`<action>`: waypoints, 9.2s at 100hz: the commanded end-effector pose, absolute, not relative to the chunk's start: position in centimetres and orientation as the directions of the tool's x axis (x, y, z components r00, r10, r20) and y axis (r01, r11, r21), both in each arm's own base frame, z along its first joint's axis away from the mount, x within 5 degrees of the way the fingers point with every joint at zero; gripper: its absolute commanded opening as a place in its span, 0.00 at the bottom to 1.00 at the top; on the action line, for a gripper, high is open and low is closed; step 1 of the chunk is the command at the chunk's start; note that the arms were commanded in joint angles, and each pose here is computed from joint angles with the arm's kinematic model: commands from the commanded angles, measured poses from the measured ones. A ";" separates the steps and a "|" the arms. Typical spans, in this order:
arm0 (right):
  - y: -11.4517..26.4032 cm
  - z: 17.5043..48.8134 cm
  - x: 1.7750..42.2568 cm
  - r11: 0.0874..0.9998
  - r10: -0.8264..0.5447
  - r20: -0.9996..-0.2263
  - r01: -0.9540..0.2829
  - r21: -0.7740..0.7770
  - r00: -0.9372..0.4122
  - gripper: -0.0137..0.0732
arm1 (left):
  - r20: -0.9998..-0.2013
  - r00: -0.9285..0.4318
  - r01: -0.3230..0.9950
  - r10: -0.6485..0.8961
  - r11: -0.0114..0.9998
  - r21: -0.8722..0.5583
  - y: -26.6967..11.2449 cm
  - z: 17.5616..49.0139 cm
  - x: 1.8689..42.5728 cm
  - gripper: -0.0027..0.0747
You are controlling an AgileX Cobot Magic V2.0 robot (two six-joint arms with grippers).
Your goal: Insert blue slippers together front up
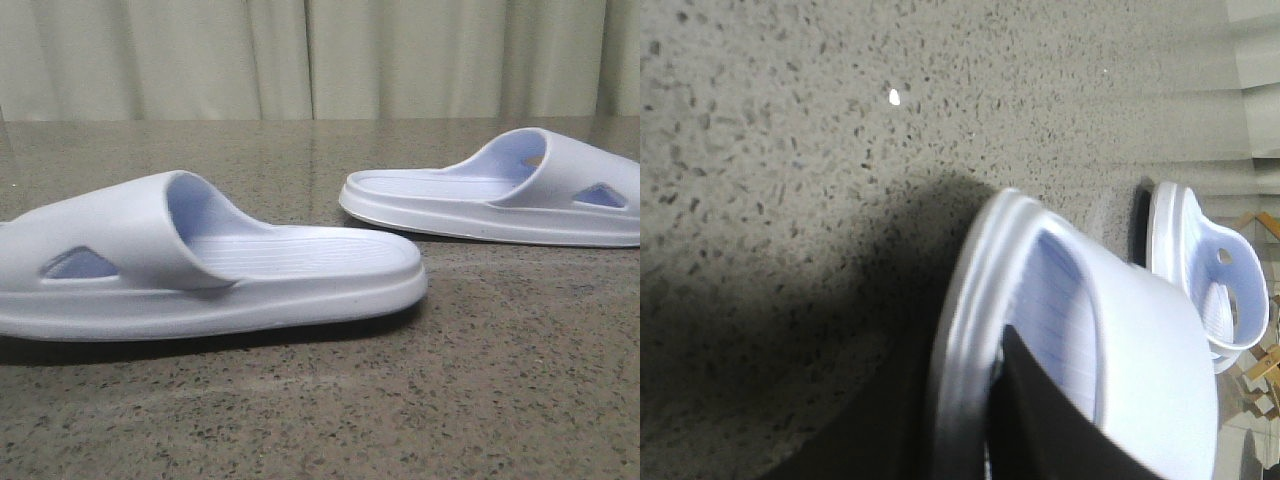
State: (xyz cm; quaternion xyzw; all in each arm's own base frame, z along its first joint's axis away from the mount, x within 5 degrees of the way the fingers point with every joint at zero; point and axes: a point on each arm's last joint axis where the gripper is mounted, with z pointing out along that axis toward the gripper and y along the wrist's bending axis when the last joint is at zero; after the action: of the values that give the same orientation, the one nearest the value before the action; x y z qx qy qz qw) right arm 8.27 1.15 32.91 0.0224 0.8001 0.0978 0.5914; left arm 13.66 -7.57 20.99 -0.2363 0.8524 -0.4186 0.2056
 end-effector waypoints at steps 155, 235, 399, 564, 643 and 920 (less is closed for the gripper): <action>1.6 31.6 17.4 0.961 0.260 -0.904 -0.001 0.277 -0.340 0.73 | -0.236 -0.801 0.147 -0.550 0.201 -0.969 -9.3 28.3 13.5 0.06; 0.6 26.3 23.0 0.925 0.379 -0.792 0.167 0.342 -0.478 0.73 | -0.232 -0.790 0.130 -0.567 0.215 -0.968 -9.2 28.2 13.9 0.06; 3.0 24.4 23.9 0.818 0.560 -0.632 0.238 0.523 -0.536 0.24 | -0.232 -0.791 0.130 -0.566 0.214 -0.968 -9.2 28.2 13.9 0.06; 3.1 37.5 9.6 0.766 0.553 -0.750 -0.133 0.629 -0.364 0.03 | -0.213 -0.779 0.101 -0.589 0.218 -0.971 -9.0 28.1 14.1 0.06; 3.5 36.8 9.9 0.790 0.498 -0.753 -0.134 0.599 -0.430 0.03 | -0.094 -0.857 0.059 -0.506 0.085 -0.995 -9.8 28.7 13.1 0.06; 8.2 28.2 18.8 0.508 0.446 -0.609 -0.375 0.776 -0.656 0.03 | -0.075 -0.937 0.089 -0.342 -0.025 -0.996 -10.5 29.6 11.6 0.06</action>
State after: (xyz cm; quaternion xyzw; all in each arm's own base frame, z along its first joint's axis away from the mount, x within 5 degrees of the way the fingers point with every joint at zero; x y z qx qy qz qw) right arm 19.40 6.84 26.14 0.0906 0.8016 0.4275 0.4080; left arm 12.48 -9.83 27.27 -0.1390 0.7307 -0.6400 0.1927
